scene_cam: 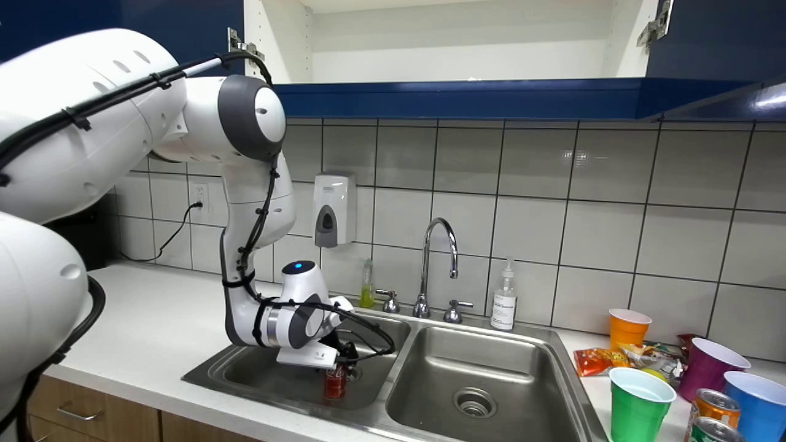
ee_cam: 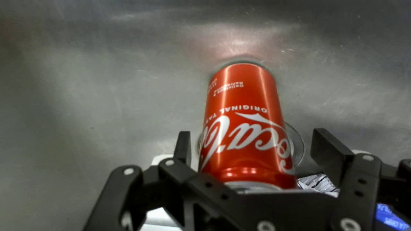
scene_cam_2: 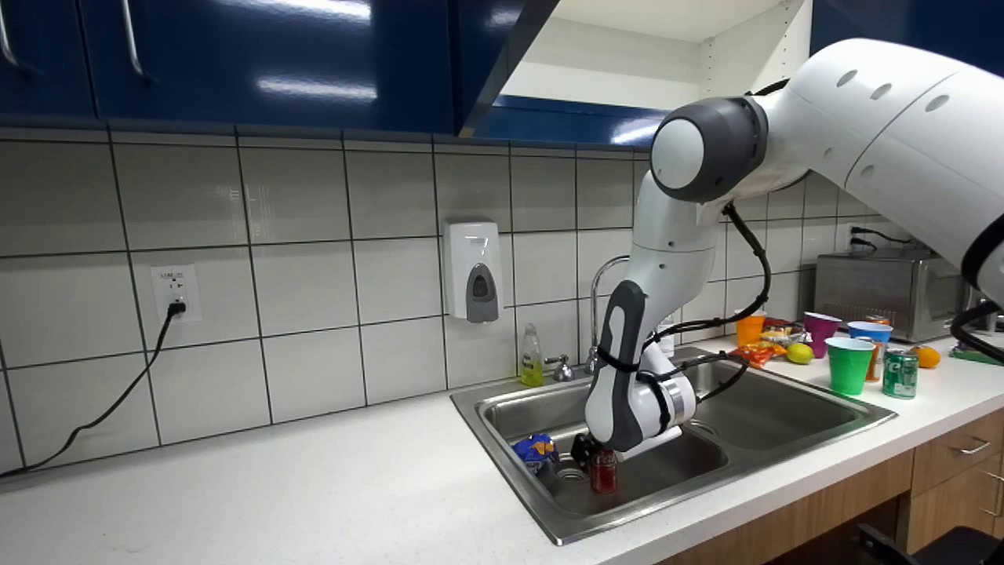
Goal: Put the red can in the open upper cabinet.
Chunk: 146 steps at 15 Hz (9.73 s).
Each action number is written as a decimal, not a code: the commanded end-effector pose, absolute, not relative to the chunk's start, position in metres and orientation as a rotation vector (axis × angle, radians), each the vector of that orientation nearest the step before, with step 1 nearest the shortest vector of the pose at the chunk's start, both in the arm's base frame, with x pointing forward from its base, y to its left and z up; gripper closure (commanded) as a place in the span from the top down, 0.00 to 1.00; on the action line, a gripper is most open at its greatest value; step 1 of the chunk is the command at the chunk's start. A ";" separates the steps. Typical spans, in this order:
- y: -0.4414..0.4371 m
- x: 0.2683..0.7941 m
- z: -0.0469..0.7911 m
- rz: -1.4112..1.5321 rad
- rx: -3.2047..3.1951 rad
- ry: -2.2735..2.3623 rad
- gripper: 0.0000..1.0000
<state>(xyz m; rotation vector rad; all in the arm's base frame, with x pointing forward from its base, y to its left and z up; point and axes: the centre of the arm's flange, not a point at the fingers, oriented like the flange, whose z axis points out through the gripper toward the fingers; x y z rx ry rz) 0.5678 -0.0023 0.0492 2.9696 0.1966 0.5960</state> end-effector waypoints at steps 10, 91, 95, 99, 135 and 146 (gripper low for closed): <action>-0.002 0.573 0.046 0.634 2.951 0.159 0.38; 0.029 0.467 0.330 0.267 3.178 0.227 0.38; 0.030 0.459 0.344 0.249 3.186 0.233 0.38; 0.029 0.454 0.360 0.236 3.186 0.235 0.38; 0.011 0.438 0.528 0.280 3.166 0.224 0.38; 0.007 0.443 0.555 0.332 3.129 0.231 0.38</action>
